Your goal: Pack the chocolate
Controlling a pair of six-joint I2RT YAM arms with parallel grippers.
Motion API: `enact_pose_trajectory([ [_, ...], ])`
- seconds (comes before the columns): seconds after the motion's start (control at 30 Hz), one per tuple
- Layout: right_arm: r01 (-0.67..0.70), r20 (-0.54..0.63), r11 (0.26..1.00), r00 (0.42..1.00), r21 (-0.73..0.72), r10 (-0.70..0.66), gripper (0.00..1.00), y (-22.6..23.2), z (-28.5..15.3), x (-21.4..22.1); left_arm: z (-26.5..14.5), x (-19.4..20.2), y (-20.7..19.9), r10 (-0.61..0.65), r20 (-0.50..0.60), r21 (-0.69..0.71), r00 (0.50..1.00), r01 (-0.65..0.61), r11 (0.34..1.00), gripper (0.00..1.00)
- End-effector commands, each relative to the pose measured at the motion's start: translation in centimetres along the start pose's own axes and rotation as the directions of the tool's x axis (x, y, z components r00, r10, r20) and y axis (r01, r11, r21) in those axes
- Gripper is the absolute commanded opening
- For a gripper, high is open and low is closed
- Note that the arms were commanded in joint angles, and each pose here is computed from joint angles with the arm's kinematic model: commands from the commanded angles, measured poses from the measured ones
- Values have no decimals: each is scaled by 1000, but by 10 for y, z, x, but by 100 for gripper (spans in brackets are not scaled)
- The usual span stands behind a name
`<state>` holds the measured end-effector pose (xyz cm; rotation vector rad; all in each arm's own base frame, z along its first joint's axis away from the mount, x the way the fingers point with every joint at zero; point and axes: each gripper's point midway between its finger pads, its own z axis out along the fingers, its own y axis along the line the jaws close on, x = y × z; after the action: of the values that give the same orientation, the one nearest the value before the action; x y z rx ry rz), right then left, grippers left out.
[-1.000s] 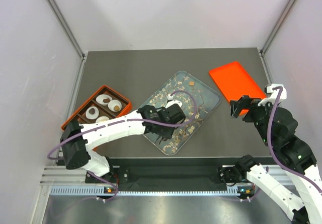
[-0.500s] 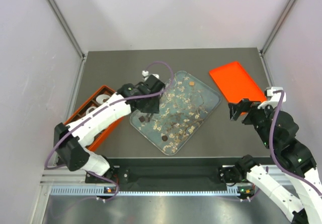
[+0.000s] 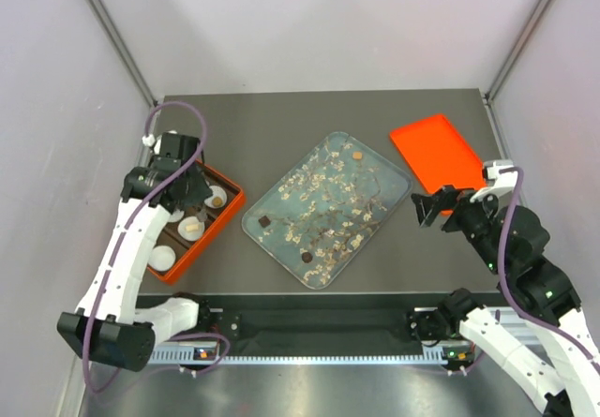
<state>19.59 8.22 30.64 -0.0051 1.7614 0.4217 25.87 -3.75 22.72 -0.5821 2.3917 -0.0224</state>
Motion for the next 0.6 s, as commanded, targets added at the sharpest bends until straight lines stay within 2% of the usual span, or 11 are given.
enact_pose_trajectory([
  [0.0, -18, 41, 996, 999, -92, 22, 100, 19, 0, -13, 6, 10, 35, -37, -46, -103, 998, 32, 994, 33],
  [0.27, -13, 35, 990, 999, -138, 18, 100, 26, 1, -8, 8, 18, 71, -126, -53, -252, 991, 109, 962, 33],
  [0.57, -18, 17, 985, 1000, -170, 21, 100, 31, -2, -2, -24, 22, 115, -135, 50, -407, 990, 144, 902, 35],
])
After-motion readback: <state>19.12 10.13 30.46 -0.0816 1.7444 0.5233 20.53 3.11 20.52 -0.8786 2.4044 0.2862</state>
